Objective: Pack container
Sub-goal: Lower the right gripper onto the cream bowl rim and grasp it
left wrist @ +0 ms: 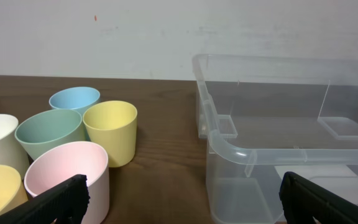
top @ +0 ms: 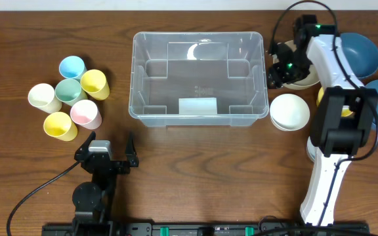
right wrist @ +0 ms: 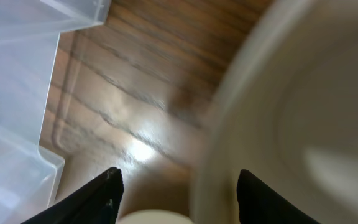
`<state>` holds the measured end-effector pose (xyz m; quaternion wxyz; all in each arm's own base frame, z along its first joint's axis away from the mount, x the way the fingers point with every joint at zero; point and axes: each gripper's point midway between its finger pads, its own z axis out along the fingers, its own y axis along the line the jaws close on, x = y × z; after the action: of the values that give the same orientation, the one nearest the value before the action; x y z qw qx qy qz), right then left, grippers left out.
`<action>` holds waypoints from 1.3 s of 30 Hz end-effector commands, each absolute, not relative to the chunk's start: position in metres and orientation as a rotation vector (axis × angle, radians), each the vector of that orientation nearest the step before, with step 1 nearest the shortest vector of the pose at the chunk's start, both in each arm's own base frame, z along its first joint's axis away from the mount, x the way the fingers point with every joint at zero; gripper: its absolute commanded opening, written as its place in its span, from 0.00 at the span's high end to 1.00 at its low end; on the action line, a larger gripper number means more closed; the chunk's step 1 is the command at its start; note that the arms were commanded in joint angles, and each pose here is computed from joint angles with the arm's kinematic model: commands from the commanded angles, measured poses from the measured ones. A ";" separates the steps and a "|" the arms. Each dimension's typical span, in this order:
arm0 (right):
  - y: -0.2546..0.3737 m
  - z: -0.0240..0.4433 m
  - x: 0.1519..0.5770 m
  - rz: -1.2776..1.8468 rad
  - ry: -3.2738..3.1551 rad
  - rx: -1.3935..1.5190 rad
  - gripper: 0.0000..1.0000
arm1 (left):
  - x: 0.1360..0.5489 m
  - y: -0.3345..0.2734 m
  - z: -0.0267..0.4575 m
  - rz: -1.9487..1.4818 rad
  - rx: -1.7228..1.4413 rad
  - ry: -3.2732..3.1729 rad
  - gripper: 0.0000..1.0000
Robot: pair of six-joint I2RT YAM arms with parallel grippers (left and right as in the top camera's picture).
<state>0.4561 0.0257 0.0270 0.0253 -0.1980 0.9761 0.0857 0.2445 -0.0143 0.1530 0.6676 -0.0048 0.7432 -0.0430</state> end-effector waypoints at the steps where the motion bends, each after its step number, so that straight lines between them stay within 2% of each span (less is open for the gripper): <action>1: 0.023 0.021 0.460 0.224 3.024 -0.610 0.41 | 0.244 -0.013 0.138 -0.100 -0.025 1.723 0.02; 9: 0.003 0.020 0.468 0.136 3.022 -0.540 0.45 | 0.244 -0.013 0.138 -0.100 -0.025 1.723 0.02; 11: -0.002 0.020 0.469 0.135 3.023 -0.507 0.51 | 0.244 -0.013 0.138 -0.100 -0.025 1.723 0.02; 16: -0.014 0.020 0.472 0.128 3.017 -0.457 0.73 | 0.244 -0.013 0.138 -0.100 -0.025 1.723 0.02; 22: -0.015 0.021 0.479 0.119 2.993 -0.425 0.92 | 0.244 -0.013 0.138 -0.100 -0.025 1.723 0.02; 25: -0.015 0.023 0.486 0.112 2.971 -0.407 0.98 | 0.244 -0.013 0.138 -0.100 -0.025 1.723 0.02; 34: -0.015 0.038 0.501 0.096 2.918 -0.387 0.99 | 0.244 -0.013 0.138 -0.100 -0.025 1.723 0.02; 39: -0.014 0.073 0.515 0.086 2.863 -0.372 0.99 | 0.244 -0.013 0.138 -0.100 -0.025 1.723 0.02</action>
<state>0.4986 -0.0181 0.0473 0.0908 -0.1347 0.9865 0.0222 0.2445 -0.0142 0.1531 0.6678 -0.0049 0.7431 -0.0429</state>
